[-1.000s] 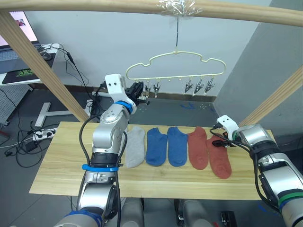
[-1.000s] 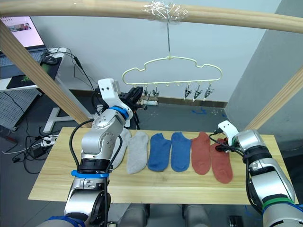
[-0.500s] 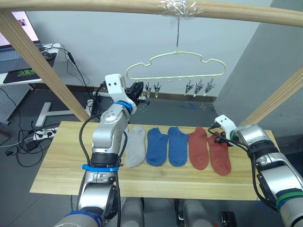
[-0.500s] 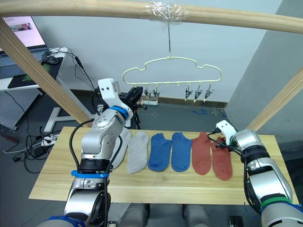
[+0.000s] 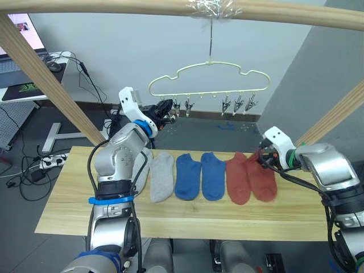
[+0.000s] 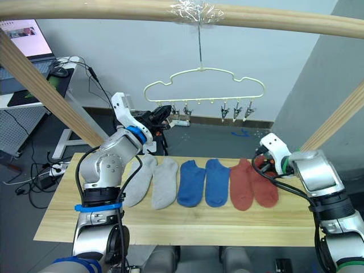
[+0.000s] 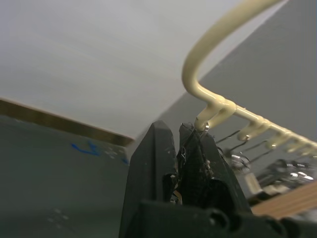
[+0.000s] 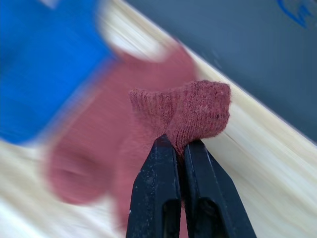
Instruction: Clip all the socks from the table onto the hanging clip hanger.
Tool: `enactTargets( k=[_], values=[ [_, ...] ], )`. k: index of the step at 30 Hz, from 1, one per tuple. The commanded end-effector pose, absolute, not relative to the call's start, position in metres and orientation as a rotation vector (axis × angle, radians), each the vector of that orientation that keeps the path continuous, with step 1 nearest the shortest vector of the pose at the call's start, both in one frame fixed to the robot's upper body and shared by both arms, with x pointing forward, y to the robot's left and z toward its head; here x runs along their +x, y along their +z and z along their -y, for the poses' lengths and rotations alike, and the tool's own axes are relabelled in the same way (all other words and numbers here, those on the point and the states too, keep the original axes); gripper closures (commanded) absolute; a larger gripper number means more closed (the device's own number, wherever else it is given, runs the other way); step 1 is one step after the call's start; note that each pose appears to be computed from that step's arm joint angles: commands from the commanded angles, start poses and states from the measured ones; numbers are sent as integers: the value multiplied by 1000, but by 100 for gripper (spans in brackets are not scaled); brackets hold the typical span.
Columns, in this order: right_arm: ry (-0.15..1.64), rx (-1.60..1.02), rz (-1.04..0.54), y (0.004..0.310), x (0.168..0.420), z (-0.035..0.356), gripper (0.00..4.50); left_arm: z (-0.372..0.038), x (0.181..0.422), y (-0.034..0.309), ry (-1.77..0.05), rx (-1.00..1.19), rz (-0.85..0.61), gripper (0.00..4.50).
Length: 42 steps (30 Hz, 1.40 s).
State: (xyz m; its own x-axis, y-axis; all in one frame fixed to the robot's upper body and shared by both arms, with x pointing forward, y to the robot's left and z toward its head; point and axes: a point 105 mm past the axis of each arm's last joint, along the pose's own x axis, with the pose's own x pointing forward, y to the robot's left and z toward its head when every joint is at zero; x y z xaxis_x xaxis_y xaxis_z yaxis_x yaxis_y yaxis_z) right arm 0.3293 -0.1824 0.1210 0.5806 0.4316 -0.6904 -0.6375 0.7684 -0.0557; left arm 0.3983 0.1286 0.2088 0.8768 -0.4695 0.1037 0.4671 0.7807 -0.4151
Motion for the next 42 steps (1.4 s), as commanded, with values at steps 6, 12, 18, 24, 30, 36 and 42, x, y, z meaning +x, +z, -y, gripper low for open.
enactTargets(
  k=[6,12,18,24,30,36,42],
  values=[
    [881,-145,-553,166,316,114,447,-147,395,224,-561,-683,-61,438],
    [1038,-66,-453,189,324,61,447,-151,394,230,-584,-771,-89,438],
    [1163,6,-408,204,329,20,447,-149,390,231,-618,-846,-133,438],
    [1240,65,-405,208,331,-7,447,-151,388,230,-612,-853,-151,438],
    [1284,84,-416,207,331,-22,447,-145,386,233,-622,-843,-151,438],
    [1295,88,-433,203,334,-30,447,-142,385,233,-629,-844,-148,438],
    [1289,84,-439,203,342,-33,447,-141,382,233,-628,-838,-144,438]
  ],
)
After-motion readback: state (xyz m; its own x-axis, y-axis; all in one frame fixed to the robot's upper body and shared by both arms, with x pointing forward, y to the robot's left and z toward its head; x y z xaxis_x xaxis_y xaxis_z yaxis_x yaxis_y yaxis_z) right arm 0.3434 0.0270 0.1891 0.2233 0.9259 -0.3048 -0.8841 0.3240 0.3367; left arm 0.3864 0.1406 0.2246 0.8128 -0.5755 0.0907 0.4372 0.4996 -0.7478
